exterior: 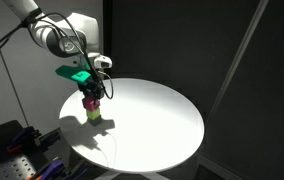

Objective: Put the pink block on the blue block

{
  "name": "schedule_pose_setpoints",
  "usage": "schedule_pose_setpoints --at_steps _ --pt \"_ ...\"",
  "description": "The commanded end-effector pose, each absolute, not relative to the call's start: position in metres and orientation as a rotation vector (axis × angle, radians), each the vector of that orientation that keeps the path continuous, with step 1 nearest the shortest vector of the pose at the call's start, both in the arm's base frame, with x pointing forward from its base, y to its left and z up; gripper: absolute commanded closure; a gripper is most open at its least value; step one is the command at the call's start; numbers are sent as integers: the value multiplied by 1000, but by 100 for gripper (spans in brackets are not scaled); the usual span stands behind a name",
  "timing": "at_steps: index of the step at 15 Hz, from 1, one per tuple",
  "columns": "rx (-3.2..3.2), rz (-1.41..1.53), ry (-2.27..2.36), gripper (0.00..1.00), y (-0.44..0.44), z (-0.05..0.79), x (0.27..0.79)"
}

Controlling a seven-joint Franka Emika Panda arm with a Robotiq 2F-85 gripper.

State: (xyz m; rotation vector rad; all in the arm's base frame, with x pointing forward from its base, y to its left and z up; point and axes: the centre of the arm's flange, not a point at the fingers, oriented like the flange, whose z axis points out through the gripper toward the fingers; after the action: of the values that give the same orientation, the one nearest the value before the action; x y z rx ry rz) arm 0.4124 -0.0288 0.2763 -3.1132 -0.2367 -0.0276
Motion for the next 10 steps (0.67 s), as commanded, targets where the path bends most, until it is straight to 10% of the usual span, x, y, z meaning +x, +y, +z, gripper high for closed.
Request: schedule_pose_setpoints --at_steps 1,10 --pt "-3103 -4 -249 70 -31 289 405" --pt "-3109 51 -262 70 -31 287 401"
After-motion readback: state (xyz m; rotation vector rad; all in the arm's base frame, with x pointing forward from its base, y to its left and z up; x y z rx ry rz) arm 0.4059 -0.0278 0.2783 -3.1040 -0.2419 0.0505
